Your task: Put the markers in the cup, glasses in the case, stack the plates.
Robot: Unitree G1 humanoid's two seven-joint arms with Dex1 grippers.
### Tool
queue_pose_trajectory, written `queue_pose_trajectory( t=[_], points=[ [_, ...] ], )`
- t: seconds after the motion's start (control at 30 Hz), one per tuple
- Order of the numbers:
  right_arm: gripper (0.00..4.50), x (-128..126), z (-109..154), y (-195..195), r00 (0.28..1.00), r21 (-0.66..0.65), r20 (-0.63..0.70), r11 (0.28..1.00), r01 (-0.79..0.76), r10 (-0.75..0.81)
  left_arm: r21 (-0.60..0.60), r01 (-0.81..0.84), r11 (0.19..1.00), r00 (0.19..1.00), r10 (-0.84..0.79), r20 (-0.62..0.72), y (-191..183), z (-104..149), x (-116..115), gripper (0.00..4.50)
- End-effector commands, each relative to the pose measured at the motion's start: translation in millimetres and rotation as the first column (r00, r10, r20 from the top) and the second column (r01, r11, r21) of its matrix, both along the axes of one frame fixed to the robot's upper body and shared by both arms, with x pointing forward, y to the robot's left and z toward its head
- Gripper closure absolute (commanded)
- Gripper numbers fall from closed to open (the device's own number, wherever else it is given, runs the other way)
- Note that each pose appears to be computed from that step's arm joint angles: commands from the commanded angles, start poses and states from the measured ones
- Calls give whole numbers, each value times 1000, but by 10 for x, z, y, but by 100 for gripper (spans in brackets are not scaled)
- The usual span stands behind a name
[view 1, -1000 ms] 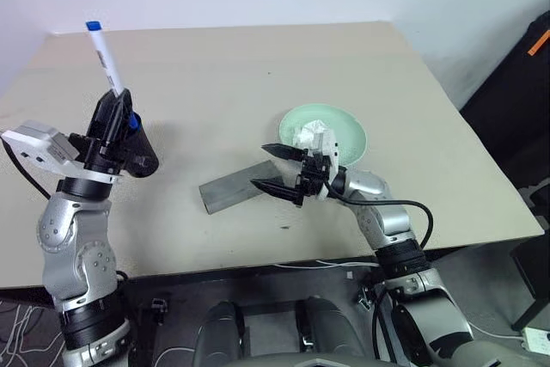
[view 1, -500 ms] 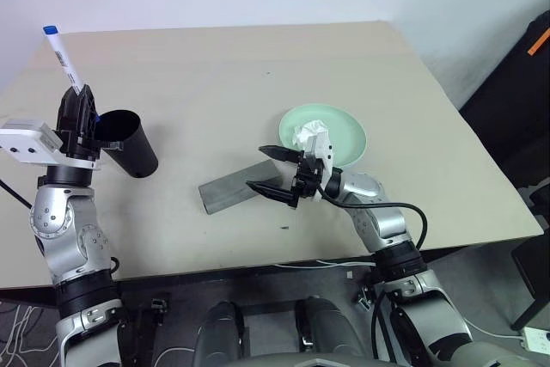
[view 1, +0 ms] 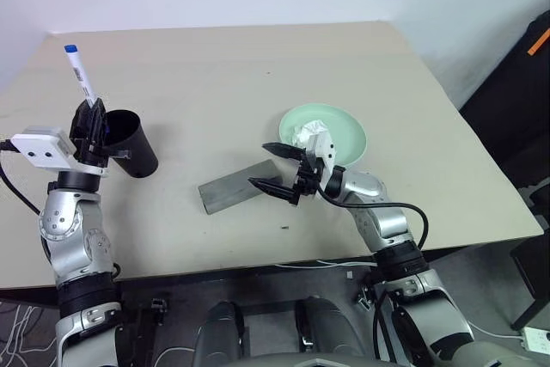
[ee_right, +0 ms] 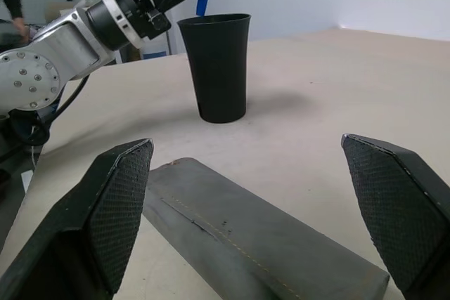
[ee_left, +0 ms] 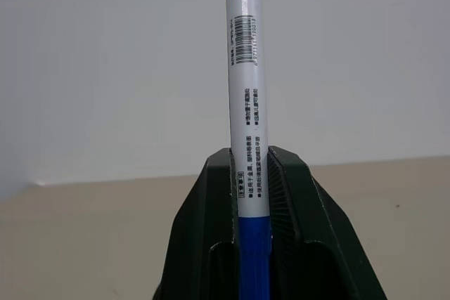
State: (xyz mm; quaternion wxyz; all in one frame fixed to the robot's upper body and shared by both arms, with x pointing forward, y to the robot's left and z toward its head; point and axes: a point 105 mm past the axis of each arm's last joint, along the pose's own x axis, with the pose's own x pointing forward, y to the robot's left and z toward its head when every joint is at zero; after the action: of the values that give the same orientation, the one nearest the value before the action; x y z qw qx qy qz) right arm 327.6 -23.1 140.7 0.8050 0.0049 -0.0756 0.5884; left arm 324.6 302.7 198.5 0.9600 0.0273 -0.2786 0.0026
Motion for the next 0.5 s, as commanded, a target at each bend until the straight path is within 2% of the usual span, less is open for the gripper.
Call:
queue_pose_trajectory(
  t=[0.03, 0.1, 0.23, 0.37, 0.5],
  points=[
    [0, -18, 189, 18, 997, 17, 82, 1000, -8, 6, 6, -6, 1000, 1000, 6, 9, 29, 7, -22, 422],
    [0, -15, 199, 15, 996, 18, 85, 1000, -6, 4, 13, -1, 1000, 1000, 1, 1, 26, -10, -18, 422],
    [0, -12, 193, 18, 996, 14, 89, 1000, -2, 1, 15, 4, 1000, 1000, -4, 2, 23, -22, -21, 295],
    [0, -20, 193, 31, 996, 15, 92, 1000, -5, 4, 17, 7, 1000, 1000, -7, 4, 18, -26, -27, 143],
    [0, -11, 197, 32, 995, 16, 96, 1000, -2, 1, 26, -2, 1000, 1000, 2, 15, 9, 1, -36, 11]
  ],
)
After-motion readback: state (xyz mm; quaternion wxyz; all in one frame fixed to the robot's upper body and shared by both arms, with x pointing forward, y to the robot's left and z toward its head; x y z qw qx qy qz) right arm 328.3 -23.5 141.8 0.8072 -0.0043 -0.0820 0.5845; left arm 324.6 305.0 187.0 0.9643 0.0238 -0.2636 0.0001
